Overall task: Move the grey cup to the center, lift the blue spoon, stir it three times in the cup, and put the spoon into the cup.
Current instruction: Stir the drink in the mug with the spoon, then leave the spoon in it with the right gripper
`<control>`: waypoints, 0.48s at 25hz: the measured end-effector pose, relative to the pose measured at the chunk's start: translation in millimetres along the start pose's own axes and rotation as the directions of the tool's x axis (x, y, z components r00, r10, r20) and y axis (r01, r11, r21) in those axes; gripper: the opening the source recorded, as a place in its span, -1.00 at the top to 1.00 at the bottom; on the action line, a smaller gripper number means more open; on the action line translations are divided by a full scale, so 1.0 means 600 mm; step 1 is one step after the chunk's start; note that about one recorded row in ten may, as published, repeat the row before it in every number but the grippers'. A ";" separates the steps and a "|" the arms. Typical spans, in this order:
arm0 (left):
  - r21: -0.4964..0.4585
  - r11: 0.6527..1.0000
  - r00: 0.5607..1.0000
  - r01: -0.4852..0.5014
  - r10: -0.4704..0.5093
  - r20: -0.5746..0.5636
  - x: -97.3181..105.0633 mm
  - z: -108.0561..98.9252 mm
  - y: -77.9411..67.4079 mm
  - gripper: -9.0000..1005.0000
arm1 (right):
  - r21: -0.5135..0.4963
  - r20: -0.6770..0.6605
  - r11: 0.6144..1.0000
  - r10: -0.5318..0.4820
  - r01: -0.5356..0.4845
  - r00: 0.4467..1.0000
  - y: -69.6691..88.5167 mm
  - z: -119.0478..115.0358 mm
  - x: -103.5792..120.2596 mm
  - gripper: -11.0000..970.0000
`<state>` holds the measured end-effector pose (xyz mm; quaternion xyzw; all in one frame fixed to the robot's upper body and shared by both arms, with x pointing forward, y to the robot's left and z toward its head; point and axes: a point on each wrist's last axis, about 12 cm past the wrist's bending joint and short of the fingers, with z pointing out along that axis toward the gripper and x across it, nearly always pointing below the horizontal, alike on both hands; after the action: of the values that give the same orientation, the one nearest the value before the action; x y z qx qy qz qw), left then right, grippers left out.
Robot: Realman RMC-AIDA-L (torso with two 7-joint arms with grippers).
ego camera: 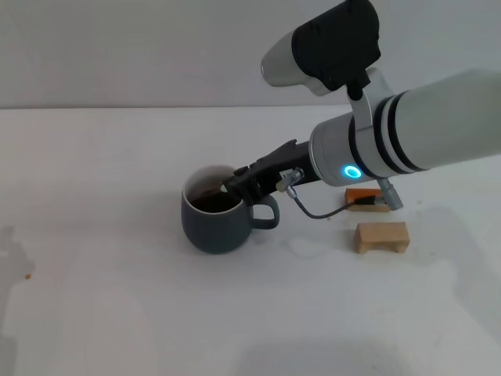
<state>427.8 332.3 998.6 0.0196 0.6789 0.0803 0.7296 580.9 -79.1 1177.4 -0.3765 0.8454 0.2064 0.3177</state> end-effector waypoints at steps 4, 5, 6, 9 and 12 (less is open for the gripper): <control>-0.001 1.000 1.000 0.000 0.000 -0.002 0.000 -0.001 0.001 0.98 | 0.013 0.001 1.000 -0.004 0.004 1.000 -0.007 0.003 0.000 0.65; -0.002 1.000 1.000 0.000 0.000 -0.002 0.001 -0.002 0.001 0.98 | 0.017 0.002 1.000 -0.005 0.005 1.000 -0.009 0.002 0.000 0.65; -0.002 1.000 1.000 0.000 0.000 -0.003 0.001 -0.002 0.001 0.98 | 0.022 0.004 1.000 -0.007 0.007 1.000 -0.012 0.001 -0.001 0.65; -0.002 1.000 1.000 0.000 0.000 -0.003 0.001 -0.002 0.001 0.98 | 0.039 0.009 0.999 0.004 -0.005 1.000 -0.024 -0.005 0.001 0.65; -0.002 1.000 1.000 0.000 0.000 -0.003 0.001 -0.002 0.001 0.98 | 0.045 -0.001 0.999 0.019 -0.019 1.000 -0.032 -0.010 0.008 0.65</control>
<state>426.6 332.8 998.2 0.0188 0.6797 0.0812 0.7288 591.0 -97.1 1176.5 -0.3613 0.8537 0.1902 0.3233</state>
